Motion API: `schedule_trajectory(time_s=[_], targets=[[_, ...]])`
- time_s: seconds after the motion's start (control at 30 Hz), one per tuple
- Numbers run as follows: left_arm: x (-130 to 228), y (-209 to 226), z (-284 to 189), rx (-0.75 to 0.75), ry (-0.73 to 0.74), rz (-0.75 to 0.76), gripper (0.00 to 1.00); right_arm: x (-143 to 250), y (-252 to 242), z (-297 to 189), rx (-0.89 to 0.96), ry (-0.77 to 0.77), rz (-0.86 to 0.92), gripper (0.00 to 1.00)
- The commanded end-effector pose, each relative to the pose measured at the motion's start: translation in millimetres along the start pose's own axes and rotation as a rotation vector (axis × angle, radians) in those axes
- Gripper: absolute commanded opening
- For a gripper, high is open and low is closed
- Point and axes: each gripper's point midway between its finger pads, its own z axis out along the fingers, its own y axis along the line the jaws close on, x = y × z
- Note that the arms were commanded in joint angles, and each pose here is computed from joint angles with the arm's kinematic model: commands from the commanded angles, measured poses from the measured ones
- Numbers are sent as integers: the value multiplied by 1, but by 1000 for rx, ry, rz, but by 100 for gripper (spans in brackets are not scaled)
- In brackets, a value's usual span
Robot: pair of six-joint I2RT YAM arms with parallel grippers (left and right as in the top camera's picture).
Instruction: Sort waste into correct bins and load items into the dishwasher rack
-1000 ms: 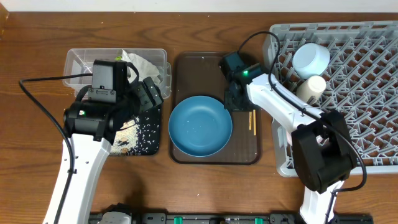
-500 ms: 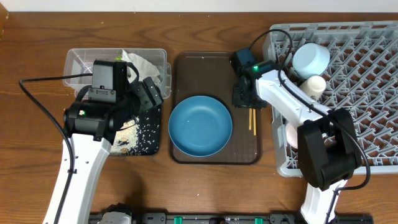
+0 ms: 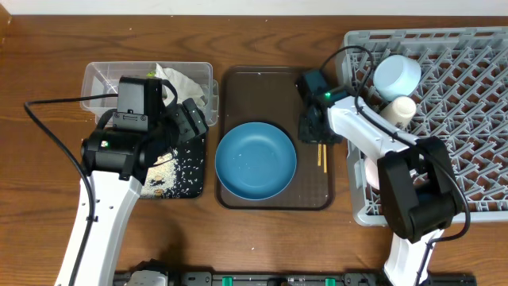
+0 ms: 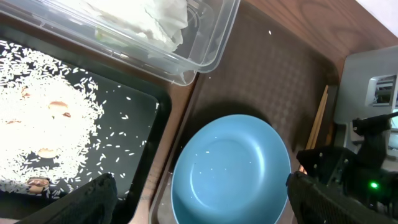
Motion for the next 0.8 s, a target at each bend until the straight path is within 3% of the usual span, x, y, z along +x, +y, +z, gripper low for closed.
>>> schedule_trajectory(time_s=[0.0, 0.3, 0.77], targets=[[-7, -2, -4, 2, -18, 5, 90, 6, -1, 11, -26, 18, 15, 33], [-7, -2, -4, 2, -18, 4, 90, 9, -5, 18, -17, 11, 14, 26], [-7, -2, -4, 2, -18, 5, 90, 12, -7, 17, -9, 26, -21, 1]])
